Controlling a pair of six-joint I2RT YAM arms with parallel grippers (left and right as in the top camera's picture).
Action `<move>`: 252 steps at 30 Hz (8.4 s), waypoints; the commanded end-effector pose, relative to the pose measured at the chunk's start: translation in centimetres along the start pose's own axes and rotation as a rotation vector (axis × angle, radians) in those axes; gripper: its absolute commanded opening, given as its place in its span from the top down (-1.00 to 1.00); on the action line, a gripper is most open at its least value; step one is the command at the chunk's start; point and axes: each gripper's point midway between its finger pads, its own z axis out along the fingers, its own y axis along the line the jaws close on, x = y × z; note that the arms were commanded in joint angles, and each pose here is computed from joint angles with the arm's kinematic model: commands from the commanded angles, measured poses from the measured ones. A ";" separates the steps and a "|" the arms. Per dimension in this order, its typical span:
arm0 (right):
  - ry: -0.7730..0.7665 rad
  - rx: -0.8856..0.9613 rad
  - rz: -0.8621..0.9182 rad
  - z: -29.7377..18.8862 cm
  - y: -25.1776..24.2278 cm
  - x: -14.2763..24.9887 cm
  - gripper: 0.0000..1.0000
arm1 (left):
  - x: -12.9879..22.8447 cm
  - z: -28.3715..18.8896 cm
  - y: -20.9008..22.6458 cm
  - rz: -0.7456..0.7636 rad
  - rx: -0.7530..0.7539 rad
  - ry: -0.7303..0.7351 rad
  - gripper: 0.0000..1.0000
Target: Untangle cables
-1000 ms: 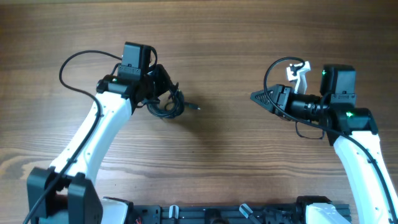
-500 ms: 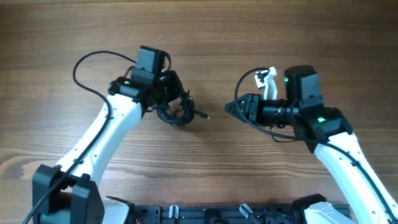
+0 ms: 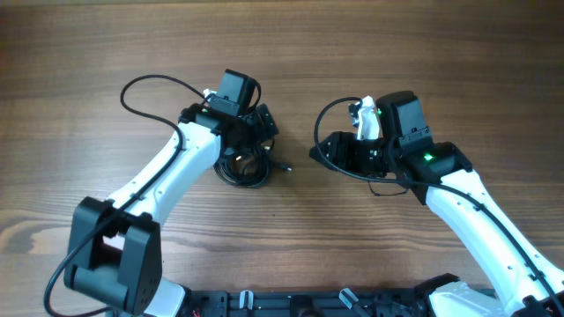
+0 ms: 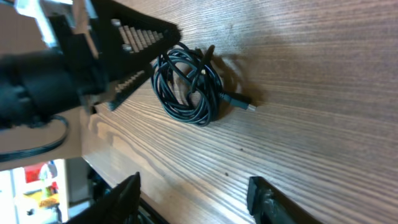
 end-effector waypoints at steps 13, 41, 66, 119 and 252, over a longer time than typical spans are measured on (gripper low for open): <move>-0.019 0.006 0.000 0.9 0.2 -0.9 -0.33 | 0.6 -2.3 6.9 0.059 -0.132 0.195 -0.52; 0.023 0.027 0.156 7.3 0.2 -0.4 0.00 | 3.4 2.7 5.3 0.128 -0.030 0.177 0.21; -0.077 0.129 0.140 7.7 -1.1 -1.3 0.01 | 0.3 1.8 4.8 0.180 -0.093 0.001 0.07; -0.047 0.161 0.185 7.6 -1.8 -0.4 0.10 | 1.5 2.2 5.5 0.249 -0.178 0.013 0.30; -0.094 -0.347 -0.116 6.3 3.2 -8.8 0.91 | 0.6 2.3 10.1 0.091 -0.108 0.103 0.73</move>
